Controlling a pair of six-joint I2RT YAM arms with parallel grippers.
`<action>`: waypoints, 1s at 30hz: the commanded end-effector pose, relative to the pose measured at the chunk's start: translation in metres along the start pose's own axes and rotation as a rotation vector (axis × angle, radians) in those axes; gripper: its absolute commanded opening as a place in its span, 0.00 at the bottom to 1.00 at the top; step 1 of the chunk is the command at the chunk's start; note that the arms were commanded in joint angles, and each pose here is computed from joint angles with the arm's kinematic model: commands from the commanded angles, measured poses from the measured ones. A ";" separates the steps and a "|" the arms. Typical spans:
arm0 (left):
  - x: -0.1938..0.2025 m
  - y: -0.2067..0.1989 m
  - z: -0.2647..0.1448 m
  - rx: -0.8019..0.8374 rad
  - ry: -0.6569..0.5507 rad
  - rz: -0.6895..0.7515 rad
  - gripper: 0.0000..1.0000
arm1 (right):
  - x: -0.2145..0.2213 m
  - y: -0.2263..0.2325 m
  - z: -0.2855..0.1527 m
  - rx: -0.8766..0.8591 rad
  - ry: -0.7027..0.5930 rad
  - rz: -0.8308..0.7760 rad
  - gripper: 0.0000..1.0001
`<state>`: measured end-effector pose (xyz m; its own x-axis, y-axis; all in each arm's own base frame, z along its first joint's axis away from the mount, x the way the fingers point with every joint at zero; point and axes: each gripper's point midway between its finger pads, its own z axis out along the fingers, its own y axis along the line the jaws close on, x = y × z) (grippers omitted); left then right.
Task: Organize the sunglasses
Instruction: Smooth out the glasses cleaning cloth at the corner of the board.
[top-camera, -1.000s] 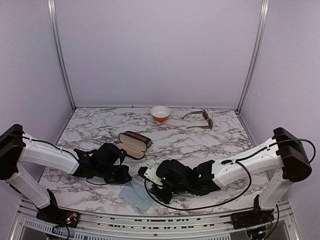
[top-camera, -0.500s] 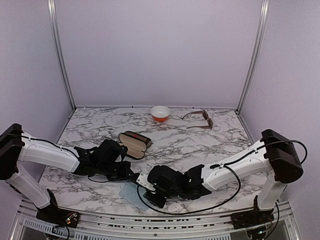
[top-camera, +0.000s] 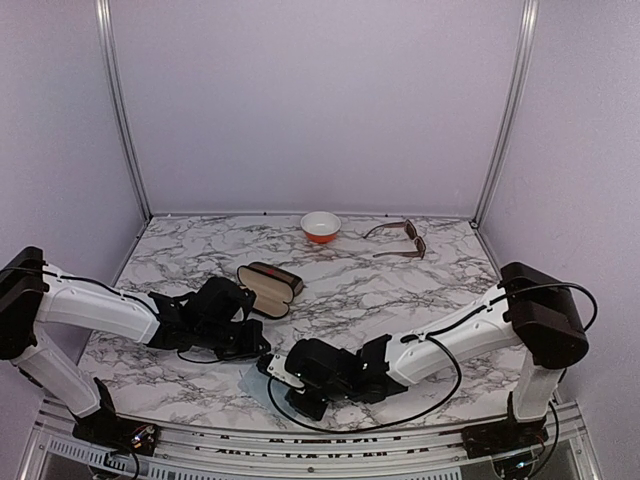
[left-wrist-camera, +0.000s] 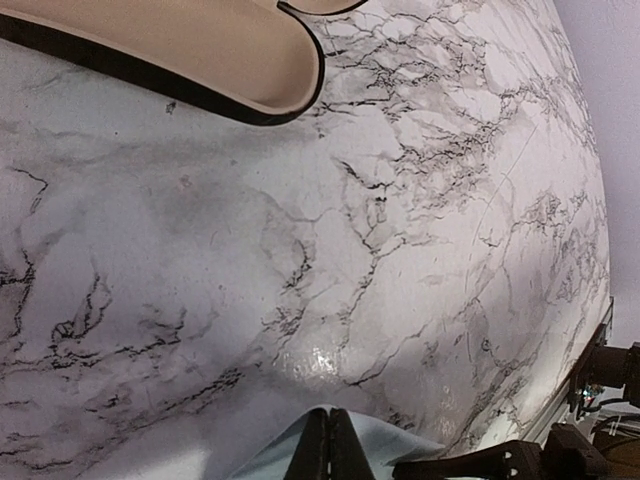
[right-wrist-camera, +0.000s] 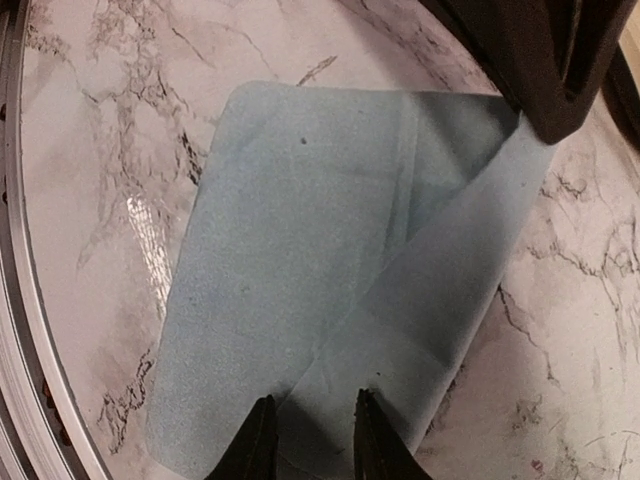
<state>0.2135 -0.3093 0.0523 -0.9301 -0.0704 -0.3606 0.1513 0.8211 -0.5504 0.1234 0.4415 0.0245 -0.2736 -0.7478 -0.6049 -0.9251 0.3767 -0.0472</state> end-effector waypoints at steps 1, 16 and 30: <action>-0.005 -0.006 0.002 0.011 -0.015 0.003 0.00 | -0.001 0.010 0.006 -0.020 0.024 -0.018 0.27; -0.003 -0.003 0.002 0.006 -0.020 0.002 0.00 | 0.000 0.001 -0.001 0.078 0.041 -0.050 0.08; -0.004 -0.003 0.001 0.005 -0.023 0.005 0.00 | -0.015 -0.005 -0.017 0.109 -0.005 -0.035 0.00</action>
<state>0.2152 -0.3096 0.0530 -0.9272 -0.0760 -0.3668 0.1508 0.8205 -0.5514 0.1267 0.4397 0.0254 -0.2446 -0.7805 -0.5753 -0.9071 0.3938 -0.1485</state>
